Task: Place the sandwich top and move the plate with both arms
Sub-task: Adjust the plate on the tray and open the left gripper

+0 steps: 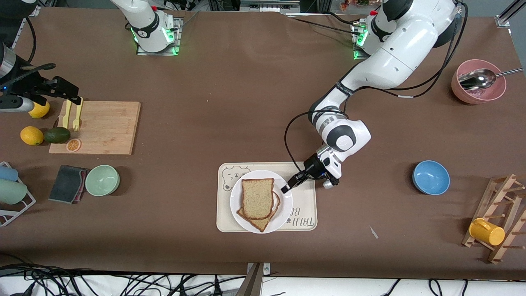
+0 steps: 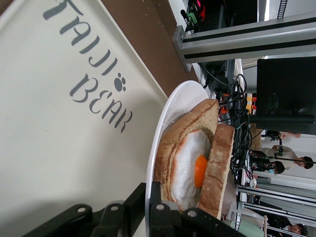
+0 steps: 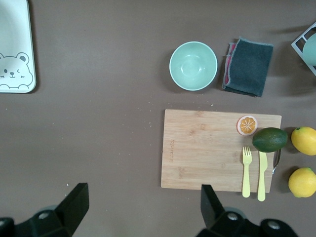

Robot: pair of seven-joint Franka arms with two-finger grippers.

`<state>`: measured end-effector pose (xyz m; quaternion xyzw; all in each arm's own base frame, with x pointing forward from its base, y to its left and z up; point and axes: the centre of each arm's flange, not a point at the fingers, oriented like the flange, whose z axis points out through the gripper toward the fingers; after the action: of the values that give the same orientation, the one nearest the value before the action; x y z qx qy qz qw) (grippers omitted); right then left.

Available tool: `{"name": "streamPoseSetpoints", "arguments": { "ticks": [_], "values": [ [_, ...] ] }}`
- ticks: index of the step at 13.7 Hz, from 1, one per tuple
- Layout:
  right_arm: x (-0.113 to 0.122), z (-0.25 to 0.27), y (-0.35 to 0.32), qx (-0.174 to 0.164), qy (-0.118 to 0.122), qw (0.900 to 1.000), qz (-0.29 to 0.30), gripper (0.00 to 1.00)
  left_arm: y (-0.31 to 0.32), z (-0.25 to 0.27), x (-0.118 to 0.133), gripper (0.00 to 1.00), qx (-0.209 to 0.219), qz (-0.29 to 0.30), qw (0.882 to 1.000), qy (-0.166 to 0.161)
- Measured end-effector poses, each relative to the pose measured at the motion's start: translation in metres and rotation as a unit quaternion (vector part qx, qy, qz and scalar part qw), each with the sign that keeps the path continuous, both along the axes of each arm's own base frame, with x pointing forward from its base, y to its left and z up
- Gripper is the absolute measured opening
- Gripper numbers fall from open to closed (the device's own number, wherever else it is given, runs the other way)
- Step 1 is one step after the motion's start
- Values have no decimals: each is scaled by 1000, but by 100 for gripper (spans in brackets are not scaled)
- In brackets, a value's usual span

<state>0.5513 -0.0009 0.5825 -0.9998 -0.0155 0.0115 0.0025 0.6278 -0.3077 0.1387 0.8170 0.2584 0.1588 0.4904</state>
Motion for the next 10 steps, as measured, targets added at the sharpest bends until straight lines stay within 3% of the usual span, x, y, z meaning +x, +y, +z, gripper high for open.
{"name": "streamPoseSetpoints", "arguments": {
  "ticks": [10],
  "values": [
    [0, 0, 0, 0, 0, 1000, 0, 100, -3, -24, -3, 9, 20, -17, 1000, -6]
  ]
}}
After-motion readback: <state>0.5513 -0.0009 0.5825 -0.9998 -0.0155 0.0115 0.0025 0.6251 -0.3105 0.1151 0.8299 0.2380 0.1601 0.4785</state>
